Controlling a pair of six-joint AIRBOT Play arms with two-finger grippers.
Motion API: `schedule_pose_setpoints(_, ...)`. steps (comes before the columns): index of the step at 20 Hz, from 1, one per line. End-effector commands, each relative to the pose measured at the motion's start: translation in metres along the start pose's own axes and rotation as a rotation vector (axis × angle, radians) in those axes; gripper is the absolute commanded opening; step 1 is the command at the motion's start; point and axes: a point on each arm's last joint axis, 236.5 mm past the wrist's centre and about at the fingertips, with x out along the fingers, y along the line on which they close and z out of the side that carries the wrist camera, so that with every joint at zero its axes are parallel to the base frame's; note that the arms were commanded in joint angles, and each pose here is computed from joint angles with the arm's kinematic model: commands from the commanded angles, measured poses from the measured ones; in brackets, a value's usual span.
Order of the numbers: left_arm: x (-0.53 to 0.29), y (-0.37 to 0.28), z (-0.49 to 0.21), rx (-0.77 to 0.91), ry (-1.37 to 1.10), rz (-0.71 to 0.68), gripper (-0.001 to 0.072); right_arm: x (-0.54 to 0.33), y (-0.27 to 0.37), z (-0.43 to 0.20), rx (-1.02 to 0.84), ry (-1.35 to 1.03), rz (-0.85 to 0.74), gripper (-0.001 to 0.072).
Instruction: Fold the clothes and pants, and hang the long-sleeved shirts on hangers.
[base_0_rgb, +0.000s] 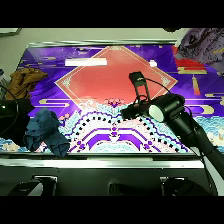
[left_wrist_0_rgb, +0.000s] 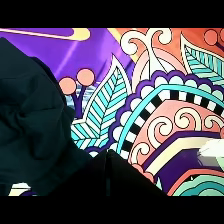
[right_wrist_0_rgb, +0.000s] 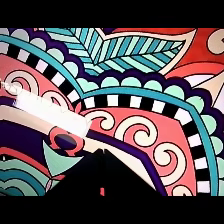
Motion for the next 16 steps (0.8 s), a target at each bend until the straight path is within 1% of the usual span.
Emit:
schedule_pose_setpoints(1,0.0,0.0,0.0,0.0,-0.001,0.0,0.002,0.0,0.001,0.0,0.0,0.0,0.002,0.003)
schedule_pose_setpoints(7,0.002,0.001,-0.001,0.0,0.007,0.004,0.0023,0.0,0.001,0.001,0.001,-0.003,0.002,0.003)
schedule_pose_setpoints(8,0.003,0.002,-0.003,-0.002,0.017,0.005,0.0117,0.0,0.001,0.001,0.0,-0.006,0.003,0.003)
schedule_pose_setpoints(9,0.005,0.006,-0.01,-0.057,0.044,0.023,0.0427,0.0,0.001,0.001,0.0,-0.006,0.003,0.003)
schedule_pose_setpoints(10,0.009,0.017,-0.019,-0.171,0.077,0.069,0.072,0.0,0.001,0.001,0.001,-0.006,0.003,0.003)
schedule_pose_setpoints(11,0.017,0.034,-0.031,-0.198,0.123,0.138,0.072,0.0,0.001,0.001,0.001,-0.006,0.003,0.003)
schedule_pose_setpoints(13,0.041,0.069,-0.065,-0.186,0.232,0.259,0.072,0.0,0.001,0.002,0.001,-0.008,0.004,0.003)
schedule_pose_setpoints(16,0.093,0.086,-0.103,-0.183,0.287,0.28,0.072,0.0,0.001,0.002,0.001,-0.008,0.004,0.003)
